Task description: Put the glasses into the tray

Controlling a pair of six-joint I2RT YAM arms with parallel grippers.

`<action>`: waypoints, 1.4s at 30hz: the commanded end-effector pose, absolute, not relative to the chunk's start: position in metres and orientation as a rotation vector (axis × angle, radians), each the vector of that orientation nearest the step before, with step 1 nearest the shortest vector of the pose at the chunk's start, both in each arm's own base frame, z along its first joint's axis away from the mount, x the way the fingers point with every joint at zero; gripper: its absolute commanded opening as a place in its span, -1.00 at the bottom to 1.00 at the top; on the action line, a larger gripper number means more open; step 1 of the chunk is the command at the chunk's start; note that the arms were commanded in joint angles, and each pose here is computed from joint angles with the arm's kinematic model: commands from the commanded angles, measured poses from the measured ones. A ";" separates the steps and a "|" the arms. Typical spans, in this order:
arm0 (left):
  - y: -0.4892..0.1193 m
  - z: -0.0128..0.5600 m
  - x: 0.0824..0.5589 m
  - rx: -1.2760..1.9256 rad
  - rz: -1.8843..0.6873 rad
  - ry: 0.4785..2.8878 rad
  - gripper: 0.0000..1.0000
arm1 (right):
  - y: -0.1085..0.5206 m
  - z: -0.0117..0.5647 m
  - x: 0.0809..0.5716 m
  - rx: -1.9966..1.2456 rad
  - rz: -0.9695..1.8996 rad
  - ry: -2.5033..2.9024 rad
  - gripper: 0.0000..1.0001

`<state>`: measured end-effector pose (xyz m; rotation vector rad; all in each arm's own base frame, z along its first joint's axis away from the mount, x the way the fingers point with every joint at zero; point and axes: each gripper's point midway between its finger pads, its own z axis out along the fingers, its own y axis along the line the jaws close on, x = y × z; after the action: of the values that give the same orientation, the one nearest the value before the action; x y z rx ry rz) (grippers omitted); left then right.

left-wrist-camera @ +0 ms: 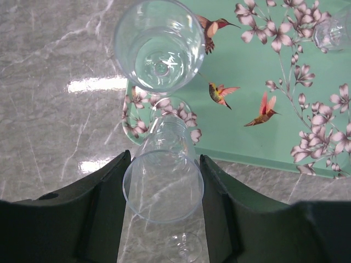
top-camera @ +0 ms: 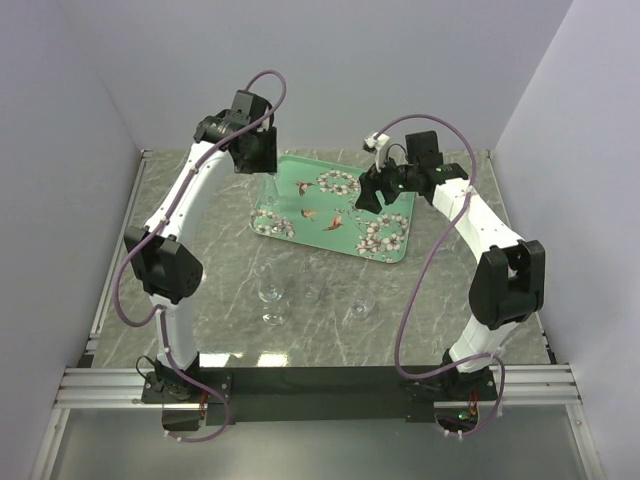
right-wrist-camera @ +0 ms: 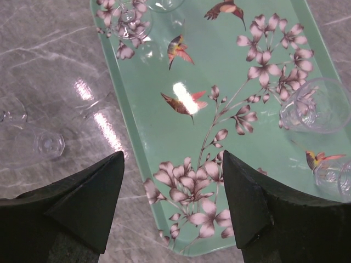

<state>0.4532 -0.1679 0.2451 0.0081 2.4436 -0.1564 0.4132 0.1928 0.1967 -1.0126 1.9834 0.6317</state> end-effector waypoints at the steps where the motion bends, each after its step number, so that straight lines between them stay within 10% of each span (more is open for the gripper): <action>1: -0.186 0.250 0.460 0.062 -0.215 2.408 -0.14 | 0.191 0.222 0.413 -0.995 0.625 1.912 0.58; 42: -0.183 0.286 0.451 0.021 -0.207 2.322 0.90 | 0.186 0.225 0.410 -1.001 0.618 1.902 0.62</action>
<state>0.4532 -0.1834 0.2411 0.0525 2.4392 -0.1656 0.4111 0.1889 0.1980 -0.9980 1.9850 0.6434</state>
